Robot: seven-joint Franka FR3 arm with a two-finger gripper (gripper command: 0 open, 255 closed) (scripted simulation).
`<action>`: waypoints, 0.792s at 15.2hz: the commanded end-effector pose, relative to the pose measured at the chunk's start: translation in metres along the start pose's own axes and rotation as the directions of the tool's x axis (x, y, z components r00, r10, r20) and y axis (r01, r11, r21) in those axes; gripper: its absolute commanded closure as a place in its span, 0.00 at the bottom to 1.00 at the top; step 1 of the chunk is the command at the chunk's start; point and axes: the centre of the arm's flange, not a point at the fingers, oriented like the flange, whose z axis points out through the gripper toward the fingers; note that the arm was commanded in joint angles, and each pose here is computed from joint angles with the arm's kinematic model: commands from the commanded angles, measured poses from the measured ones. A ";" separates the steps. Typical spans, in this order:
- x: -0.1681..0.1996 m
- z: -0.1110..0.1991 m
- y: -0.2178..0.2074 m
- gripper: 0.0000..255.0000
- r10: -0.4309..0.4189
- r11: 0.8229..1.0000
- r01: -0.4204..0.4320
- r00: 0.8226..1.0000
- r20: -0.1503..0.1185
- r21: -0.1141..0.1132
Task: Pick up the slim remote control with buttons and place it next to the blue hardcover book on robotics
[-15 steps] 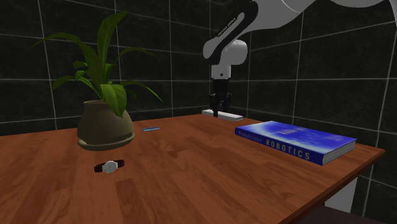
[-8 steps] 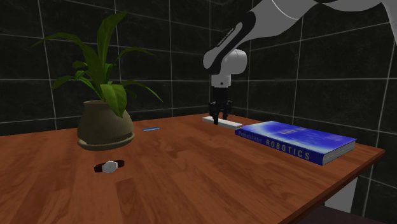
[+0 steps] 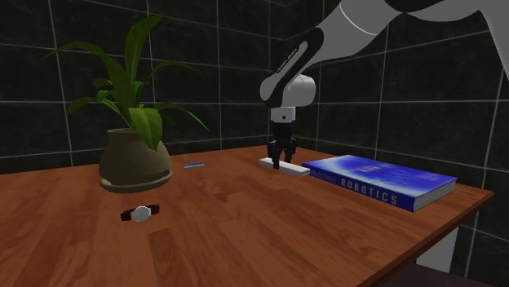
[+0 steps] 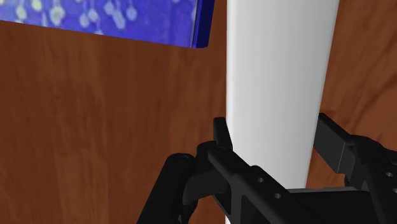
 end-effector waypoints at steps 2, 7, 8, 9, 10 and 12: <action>0.000 0.001 0.000 1.00 0.000 1.000 0.000 1.000 -0.001 0.000; 0.000 0.001 0.000 0.00 0.000 1.000 0.000 1.000 -0.001 0.000; 0.000 0.001 0.000 0.00 0.000 1.000 0.000 1.000 -0.001 0.000; 0.000 0.001 0.000 0.00 0.000 1.000 0.000 1.000 -0.001 0.000; 0.000 0.001 0.000 0.00 0.000 1.000 0.000 1.000 -0.001 0.000; 0.000 0.001 0.000 0.00 0.000 1.000 0.000 1.000 -0.001 0.000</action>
